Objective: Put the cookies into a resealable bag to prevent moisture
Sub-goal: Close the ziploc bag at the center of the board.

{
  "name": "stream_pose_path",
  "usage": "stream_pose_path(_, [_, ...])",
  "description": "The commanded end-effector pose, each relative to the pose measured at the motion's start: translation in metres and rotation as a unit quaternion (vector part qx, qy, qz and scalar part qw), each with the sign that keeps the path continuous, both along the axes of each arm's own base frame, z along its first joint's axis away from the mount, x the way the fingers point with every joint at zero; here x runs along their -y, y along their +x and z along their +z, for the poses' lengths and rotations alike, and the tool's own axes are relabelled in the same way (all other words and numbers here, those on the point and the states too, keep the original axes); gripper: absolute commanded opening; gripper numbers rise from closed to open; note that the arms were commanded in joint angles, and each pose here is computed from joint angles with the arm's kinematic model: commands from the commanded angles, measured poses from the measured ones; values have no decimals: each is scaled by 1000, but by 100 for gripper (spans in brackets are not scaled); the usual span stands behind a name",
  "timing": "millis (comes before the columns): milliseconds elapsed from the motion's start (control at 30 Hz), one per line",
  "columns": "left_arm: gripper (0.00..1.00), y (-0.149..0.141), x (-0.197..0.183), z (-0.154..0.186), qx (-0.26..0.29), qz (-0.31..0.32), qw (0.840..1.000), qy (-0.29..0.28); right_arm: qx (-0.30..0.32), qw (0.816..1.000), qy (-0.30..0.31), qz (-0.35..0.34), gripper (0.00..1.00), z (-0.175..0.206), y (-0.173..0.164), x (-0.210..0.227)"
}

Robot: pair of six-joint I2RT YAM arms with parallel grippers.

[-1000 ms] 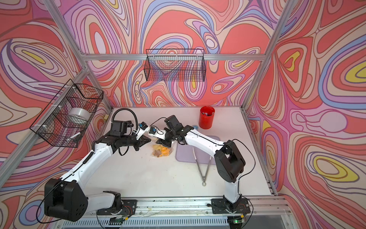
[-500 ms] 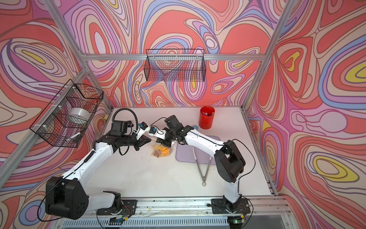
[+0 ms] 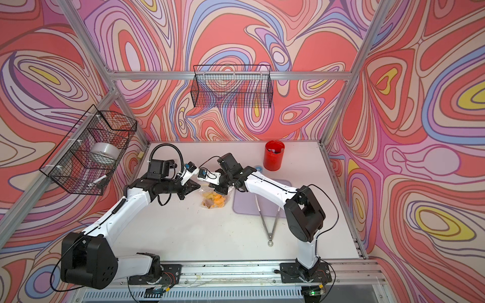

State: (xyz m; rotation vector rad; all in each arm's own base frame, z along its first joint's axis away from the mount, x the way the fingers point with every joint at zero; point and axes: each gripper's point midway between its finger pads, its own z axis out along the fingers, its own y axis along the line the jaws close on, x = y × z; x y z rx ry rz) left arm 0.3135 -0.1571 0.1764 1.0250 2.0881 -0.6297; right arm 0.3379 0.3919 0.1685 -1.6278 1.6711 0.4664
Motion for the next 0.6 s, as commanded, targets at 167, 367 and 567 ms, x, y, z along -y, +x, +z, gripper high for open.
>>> stream_pose_path(167, [0, -18, 6, -8, -19, -37, 999, 8, 41, 998, 2, -45, 0, 25, 18, 13])
stream_pose_path(367, [0, -18, 5, -7, -16, -36, 999, 8, 33, 998, -25, -55, 0, 16, 20, 26])
stream_pose_path(567, [0, -17, 4, -7, -14, -35, 999, 8, 25, 997, -38, -62, 0, 10, 21, 37])
